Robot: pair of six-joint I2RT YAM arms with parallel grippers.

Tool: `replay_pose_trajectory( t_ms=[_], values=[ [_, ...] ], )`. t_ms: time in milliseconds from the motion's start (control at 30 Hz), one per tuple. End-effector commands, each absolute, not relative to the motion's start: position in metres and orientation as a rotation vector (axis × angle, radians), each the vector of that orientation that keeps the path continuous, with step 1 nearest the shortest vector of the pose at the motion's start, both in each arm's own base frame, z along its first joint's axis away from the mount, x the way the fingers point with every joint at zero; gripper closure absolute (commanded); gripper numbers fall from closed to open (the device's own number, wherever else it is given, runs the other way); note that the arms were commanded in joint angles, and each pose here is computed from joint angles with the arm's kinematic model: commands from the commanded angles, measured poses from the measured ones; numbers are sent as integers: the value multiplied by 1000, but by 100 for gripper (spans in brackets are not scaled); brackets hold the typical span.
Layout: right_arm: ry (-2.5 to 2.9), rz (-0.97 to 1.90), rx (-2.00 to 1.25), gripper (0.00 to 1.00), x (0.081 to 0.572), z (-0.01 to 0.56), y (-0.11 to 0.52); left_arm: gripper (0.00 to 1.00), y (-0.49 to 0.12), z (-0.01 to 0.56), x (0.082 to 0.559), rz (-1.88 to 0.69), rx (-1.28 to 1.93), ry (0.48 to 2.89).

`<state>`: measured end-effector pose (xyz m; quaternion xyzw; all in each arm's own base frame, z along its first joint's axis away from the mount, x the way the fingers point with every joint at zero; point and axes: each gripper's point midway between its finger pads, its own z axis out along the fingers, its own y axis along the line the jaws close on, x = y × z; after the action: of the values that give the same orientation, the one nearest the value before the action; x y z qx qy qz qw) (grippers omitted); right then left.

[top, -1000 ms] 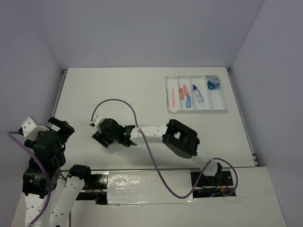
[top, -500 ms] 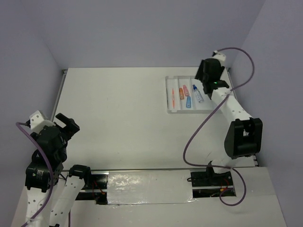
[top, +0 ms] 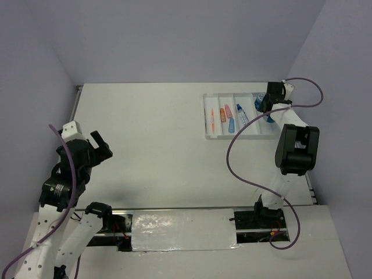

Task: Sort the stationery into containers
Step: Place the storage box in the storage box, then reset both arms

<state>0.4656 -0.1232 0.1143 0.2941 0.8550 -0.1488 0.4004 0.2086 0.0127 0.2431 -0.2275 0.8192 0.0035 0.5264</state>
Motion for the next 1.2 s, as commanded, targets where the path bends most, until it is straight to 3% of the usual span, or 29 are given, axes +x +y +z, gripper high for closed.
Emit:
replay_pose_trajectory(
  t_ms=[0,367,467,500,633,733,767,833,1167],
  values=[
    [2104,-299,734,75,492,134,-120,1,8,260,209,-42,-494,1888],
    [2179,-297,701,70,504,102,-119,1,5,261,210,-50,-482,1891],
    [2178,-298,709,63,503,98,-120,1,4,261,209,-57,-477,1888],
    [2180,-301,714,57,502,97,-120,1,4,261,209,-56,-477,1889],
    [2184,-301,718,52,500,96,-121,1,4,261,209,-58,-474,1887],
    [2179,-305,738,25,498,97,-123,1,4,262,209,-58,-474,1886],
    [2170,-298,736,10,498,101,-122,1,4,262,208,-59,-473,1883],
    [2164,-294,750,2,496,103,-121,1,4,263,208,-61,-475,1880],
    [2064,-214,750,0,469,161,-107,1,8,261,210,-37,-498,1886]
  ],
)
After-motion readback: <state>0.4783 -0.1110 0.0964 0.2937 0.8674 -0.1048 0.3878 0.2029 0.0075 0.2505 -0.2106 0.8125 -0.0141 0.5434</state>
